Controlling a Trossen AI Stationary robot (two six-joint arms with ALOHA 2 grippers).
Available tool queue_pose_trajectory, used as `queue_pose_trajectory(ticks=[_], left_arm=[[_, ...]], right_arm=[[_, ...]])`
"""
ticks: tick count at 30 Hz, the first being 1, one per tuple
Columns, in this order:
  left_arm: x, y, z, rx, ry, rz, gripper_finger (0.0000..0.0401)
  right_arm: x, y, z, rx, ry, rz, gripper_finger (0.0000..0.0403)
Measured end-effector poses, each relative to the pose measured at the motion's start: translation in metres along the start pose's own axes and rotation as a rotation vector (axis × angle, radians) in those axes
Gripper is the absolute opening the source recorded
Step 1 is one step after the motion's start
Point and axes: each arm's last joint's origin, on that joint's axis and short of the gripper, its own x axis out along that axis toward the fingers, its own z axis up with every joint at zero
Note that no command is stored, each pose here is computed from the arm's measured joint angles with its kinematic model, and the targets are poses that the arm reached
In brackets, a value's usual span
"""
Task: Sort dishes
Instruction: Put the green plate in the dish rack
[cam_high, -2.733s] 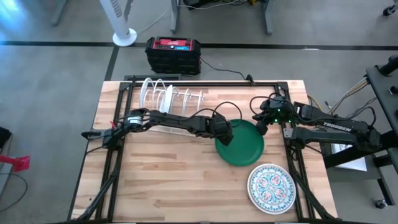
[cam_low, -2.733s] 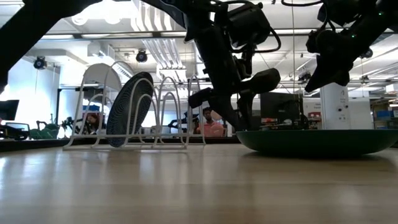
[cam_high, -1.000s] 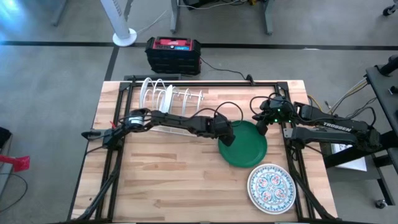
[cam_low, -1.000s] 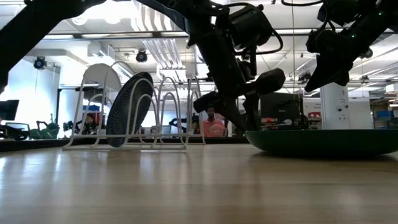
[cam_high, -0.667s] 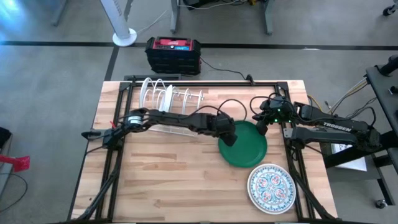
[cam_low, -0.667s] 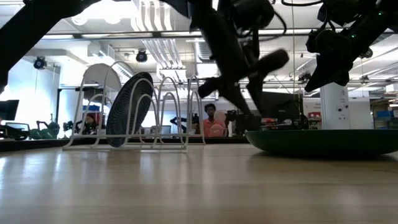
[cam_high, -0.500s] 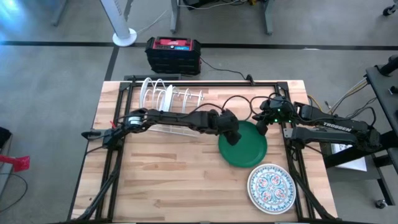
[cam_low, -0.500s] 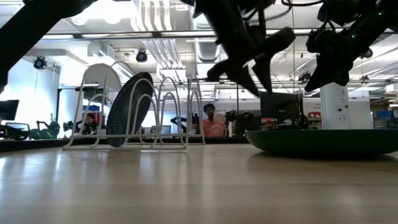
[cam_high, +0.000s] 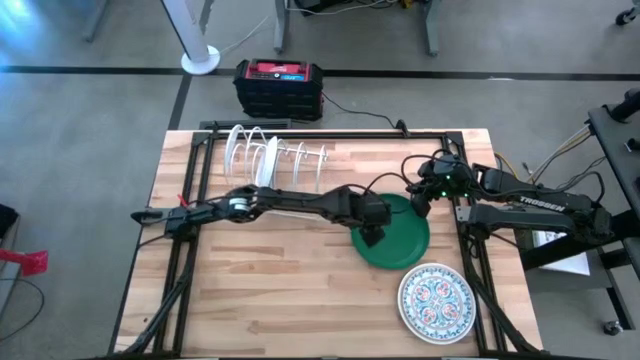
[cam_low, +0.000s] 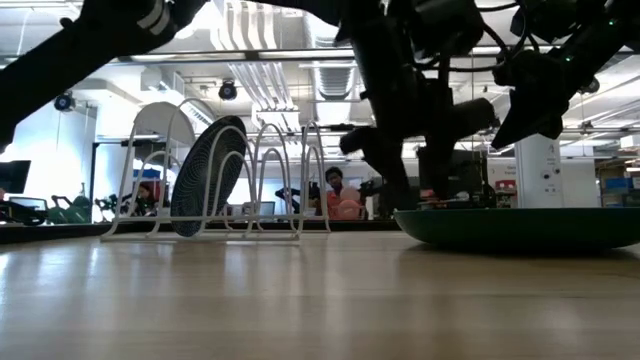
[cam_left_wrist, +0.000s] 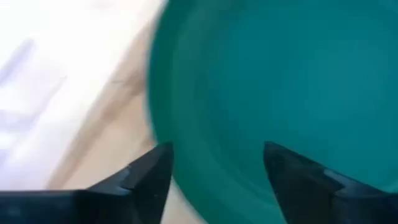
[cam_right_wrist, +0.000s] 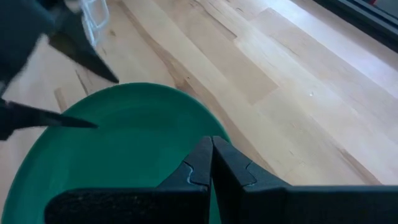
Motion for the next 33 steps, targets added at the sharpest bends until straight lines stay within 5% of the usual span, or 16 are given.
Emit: queue_pose_trajectory(ticks=[7,23,33], left_arm=[[-0.003,0.007,-0.004,-0.088,0.03,0.023,0.0273],[0.021,0.022,-0.009,-0.148,0.074,0.072,0.0214],[0.036,0.015,-0.012,-0.159,0.058,-0.04,0.0209]], right_arm=[[0.0,0.0,0.0,-0.001,-0.001,0.003,0.0],[0.0,0.001,0.0,-0.001,0.0,0.004,0.0],[0.0,0.001,0.0,-0.001,0.0,0.004,0.0]])
